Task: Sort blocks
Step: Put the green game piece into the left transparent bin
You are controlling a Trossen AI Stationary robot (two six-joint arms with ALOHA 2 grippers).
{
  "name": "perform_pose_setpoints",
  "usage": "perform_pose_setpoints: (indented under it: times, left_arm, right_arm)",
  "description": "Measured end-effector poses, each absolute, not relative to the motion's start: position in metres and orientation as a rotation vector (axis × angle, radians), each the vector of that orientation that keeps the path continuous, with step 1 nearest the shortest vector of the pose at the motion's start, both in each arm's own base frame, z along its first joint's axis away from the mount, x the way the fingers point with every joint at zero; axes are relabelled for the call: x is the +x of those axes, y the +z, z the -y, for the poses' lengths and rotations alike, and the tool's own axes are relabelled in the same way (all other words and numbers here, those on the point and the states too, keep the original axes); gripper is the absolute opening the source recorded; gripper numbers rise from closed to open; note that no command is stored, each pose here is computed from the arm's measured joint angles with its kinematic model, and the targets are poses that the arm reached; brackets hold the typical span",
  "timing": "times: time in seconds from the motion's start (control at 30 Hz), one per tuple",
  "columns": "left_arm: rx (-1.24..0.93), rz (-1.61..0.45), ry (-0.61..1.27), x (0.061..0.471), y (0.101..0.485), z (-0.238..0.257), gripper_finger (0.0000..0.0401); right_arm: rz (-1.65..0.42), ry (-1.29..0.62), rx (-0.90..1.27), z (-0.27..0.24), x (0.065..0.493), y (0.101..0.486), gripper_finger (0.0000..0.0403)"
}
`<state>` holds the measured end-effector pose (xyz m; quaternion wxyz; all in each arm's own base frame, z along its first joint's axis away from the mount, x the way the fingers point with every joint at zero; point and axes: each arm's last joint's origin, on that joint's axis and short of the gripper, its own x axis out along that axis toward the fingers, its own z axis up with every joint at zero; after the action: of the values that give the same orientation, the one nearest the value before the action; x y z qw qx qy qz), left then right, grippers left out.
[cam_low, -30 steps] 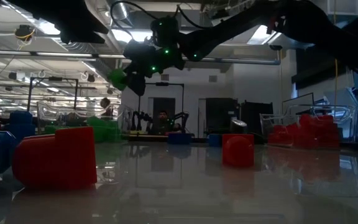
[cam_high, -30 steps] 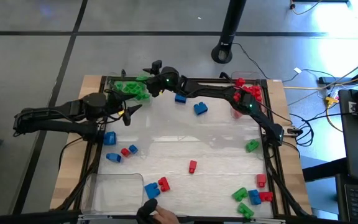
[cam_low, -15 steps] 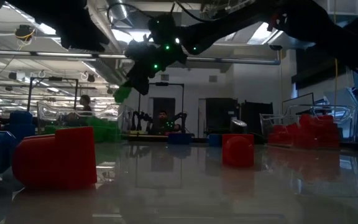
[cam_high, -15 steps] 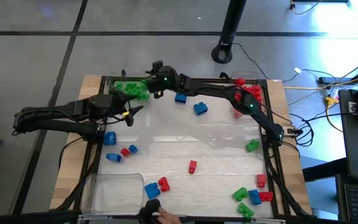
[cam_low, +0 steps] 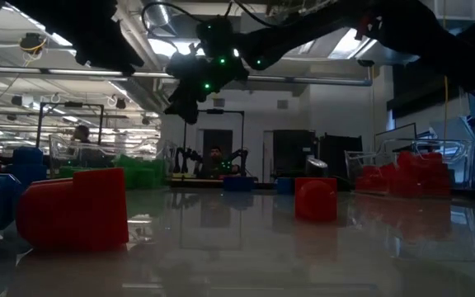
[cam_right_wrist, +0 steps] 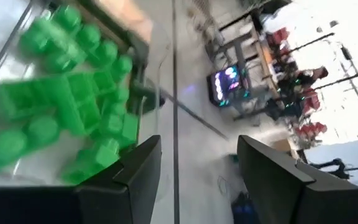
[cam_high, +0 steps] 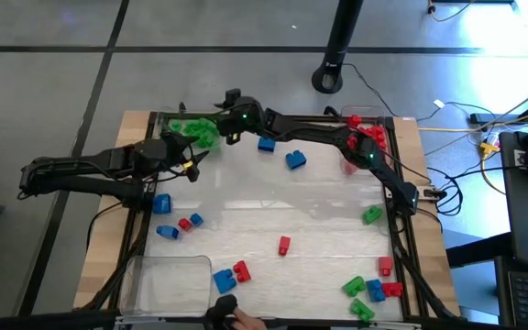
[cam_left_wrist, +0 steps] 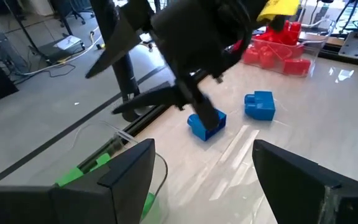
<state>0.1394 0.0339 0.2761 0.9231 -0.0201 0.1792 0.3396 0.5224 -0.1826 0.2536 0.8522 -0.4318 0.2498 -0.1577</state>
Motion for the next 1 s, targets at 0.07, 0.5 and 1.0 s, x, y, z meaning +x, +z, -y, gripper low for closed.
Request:
perform_pose_setpoints:
  times: [0.07,0.5,1.0]
  left_arm:
    - [-0.039,-0.377,0.697,0.139,0.275,-0.034,0.0261]
    - [-0.074,-0.365,0.704,0.139,0.275,-0.034,0.0261]
    - [-0.061,-0.335,0.693,0.141,0.278,-0.034,0.0261]
  right_arm:
    - [-0.557,-0.327,-0.926,0.175,0.518,0.264,0.0211]
    - [-0.915,-0.126,-0.842,0.056,0.420,0.376,0.0211]
    - [-1.414,0.094,-0.518,-0.080,0.335,0.348,0.0211]
